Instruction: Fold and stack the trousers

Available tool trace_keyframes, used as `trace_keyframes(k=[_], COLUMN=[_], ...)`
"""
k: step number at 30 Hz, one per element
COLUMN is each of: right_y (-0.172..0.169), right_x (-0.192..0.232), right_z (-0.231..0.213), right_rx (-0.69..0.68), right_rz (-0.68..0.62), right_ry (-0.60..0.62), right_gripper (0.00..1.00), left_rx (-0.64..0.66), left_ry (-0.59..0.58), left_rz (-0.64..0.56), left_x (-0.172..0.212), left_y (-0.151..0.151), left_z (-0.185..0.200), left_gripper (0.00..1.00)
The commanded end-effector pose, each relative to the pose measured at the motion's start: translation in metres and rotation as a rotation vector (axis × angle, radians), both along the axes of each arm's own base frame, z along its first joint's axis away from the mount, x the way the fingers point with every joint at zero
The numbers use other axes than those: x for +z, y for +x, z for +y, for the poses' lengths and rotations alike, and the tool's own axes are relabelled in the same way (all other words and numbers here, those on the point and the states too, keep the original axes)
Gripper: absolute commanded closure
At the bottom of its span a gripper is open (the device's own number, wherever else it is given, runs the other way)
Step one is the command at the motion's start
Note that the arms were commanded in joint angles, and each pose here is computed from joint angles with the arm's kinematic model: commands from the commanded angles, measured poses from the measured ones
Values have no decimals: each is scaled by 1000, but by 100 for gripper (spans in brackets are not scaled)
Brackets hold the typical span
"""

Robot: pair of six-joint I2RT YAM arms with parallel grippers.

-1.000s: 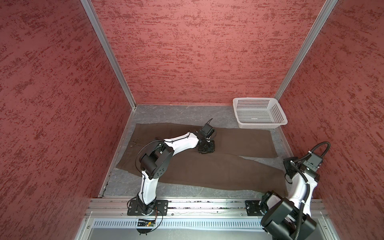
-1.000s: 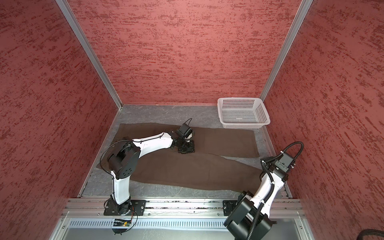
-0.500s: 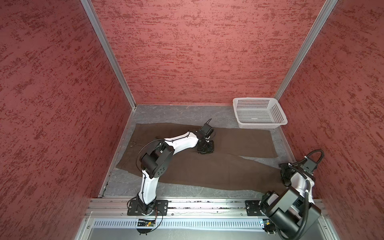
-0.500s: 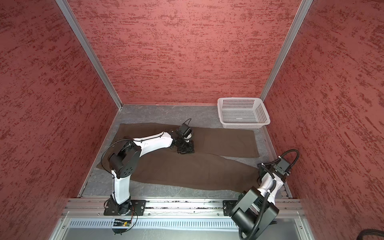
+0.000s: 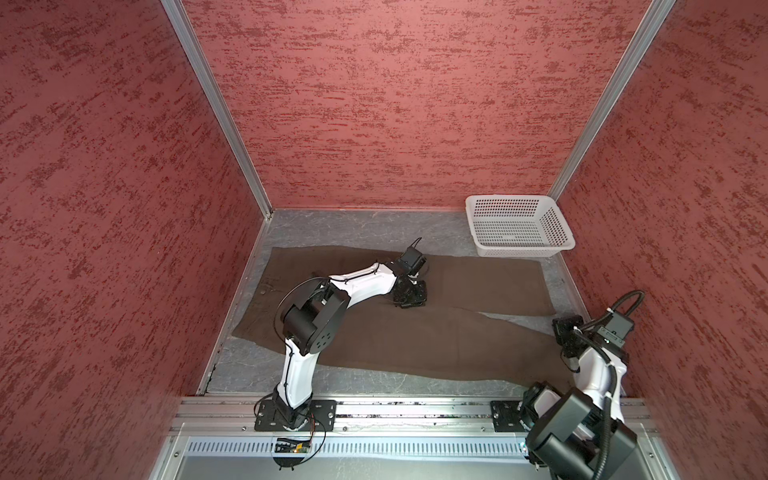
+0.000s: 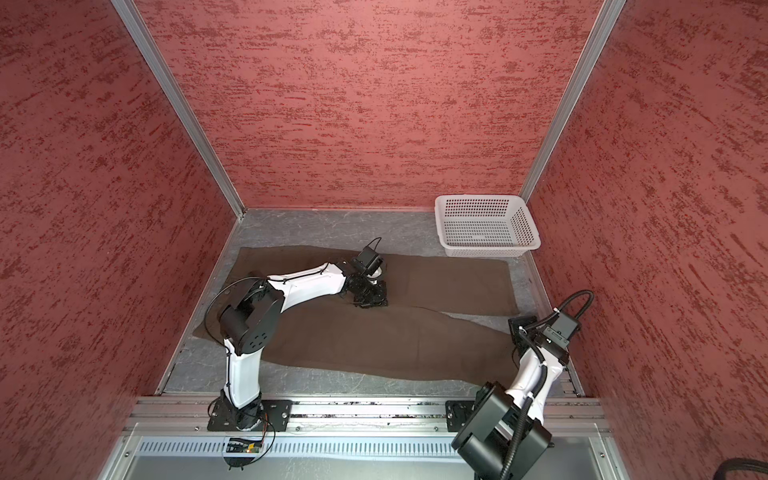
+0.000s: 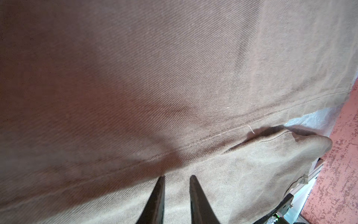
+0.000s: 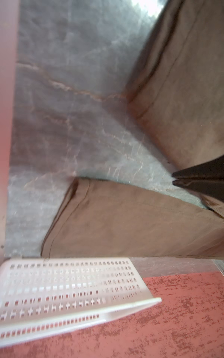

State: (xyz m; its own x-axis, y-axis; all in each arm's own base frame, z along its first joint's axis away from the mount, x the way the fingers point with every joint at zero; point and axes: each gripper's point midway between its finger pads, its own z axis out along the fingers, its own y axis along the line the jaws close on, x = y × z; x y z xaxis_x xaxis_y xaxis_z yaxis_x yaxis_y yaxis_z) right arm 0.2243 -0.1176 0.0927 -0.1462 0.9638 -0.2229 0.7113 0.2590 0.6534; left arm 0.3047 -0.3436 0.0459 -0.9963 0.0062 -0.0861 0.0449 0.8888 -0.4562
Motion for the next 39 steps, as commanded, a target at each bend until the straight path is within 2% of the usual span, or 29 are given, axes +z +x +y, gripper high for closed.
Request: trace_keyframes(k=[1, 5, 8, 11, 12, 15, 17, 20, 25, 28, 29, 31, 33, 36, 39], right_y=[-1, -9, -18, -32, -36, -40, -40, -39, -36, -30, -26, -18, -11, -9, -10], right_x=[19, 11, -7, -24, -28, -35, -40, -51, -67, -68, -66, -63, -58, -52, -40], right_z=[-13, -20, -20, -28, -31, -37, -37, -37, -38, -43, -43, -42, -39, -35, -33], right_rx=[-24, -60, -86, -139, -156, -183, -186, -185, -176, -165, -154, -133, -115, -106, -102], right_rz=[13, 67, 116, 201, 222, 236, 236, 237, 258, 248, 234, 199, 149, 110, 85], right_ry=[-91, -112, -99, -117, -123, -115, -103, -78, -45, -50, -47, -37, -29, -28, -53], right_gripper=[100, 97, 84, 66, 55, 30, 19, 14, 13, 15, 19, 38, 68, 98, 100], left_rx=[-62, -170, -243, -289, -301, -315, -315, -311, -299, -291, -286, -277, -265, -244, -235], left_ry=[-8, -4, -18, -25, -24, -14, -4, 4, 1, 4, 5, 6, 6, 2, 0], left_rz=[-36, -108, -165, -165, -162, -140, -121, -112, -91, -76, -69, -65, -61, -43, -43], left_x=[11, 32, 44, 46, 44, 35, 30, 26, 20, 15, 14, 11, 9, 6, 5], left_y=[-1, -7, -14, -23, -26, -31, -33, -32, -31, -30, -29, -28, -26, -23, -22], left_z=[-22, -53, -76, -93, -96, -99, -97, -94, -92, -90, -89, -87, -85, -82, -79], left_gripper=[74, 74, 73, 72, 72, 72, 72, 72, 72, 72, 72, 72, 72, 72, 72])
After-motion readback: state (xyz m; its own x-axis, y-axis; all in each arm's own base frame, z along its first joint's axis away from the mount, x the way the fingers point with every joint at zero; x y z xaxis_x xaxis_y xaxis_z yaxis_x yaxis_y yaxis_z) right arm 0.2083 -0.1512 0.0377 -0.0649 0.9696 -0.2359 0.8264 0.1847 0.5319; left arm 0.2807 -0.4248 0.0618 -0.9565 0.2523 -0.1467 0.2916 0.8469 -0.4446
